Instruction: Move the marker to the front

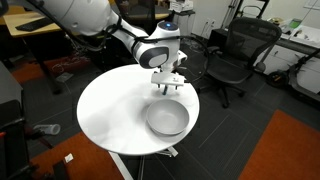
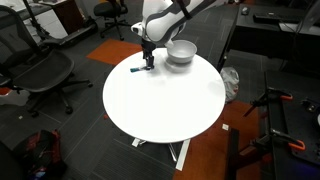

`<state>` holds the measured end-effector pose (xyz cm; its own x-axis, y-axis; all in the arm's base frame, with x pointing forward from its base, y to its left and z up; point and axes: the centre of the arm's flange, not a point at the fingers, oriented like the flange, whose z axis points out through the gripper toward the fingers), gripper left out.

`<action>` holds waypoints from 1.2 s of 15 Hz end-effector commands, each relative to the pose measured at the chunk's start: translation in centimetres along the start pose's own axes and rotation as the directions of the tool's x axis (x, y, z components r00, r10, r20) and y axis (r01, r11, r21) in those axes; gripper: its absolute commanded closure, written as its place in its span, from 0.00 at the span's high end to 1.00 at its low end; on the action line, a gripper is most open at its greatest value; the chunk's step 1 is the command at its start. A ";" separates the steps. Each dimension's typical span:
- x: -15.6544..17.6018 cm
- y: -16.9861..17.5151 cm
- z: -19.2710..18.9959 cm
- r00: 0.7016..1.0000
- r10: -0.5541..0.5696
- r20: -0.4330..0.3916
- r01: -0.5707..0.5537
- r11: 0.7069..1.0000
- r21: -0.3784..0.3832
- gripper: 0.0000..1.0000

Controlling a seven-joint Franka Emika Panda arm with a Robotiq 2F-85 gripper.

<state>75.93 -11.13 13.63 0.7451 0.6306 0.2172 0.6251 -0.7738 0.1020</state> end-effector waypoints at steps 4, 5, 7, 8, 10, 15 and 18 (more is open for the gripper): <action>0.4 1.0 0.9 1.000 0.002 0.002 -0.002 0.999 0.035 0.72; 0.4 1.0 0.9 1.000 0.003 0.003 -0.003 0.999 0.036 0.66; 0.4 1.1 1.0 1.000 0.005 0.003 -0.005 0.999 0.037 0.49; 0.5 1.2 1.0 1.000 0.005 0.004 -0.005 0.999 0.036 0.43; 0.5 1.3 0.9 1.000 0.006 0.005 -0.006 0.999 0.037 0.25; 0.8 0.6 -0.3 1.000 -0.002 0.017 0.001 1.000 0.026 0.04; 0.4 -0.9 -2.5 0.999 -0.019 0.039 0.019 1.000 0.006 0.05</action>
<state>76.49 -11.15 13.28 0.7453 0.6325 0.2112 0.6291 -0.7719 0.0917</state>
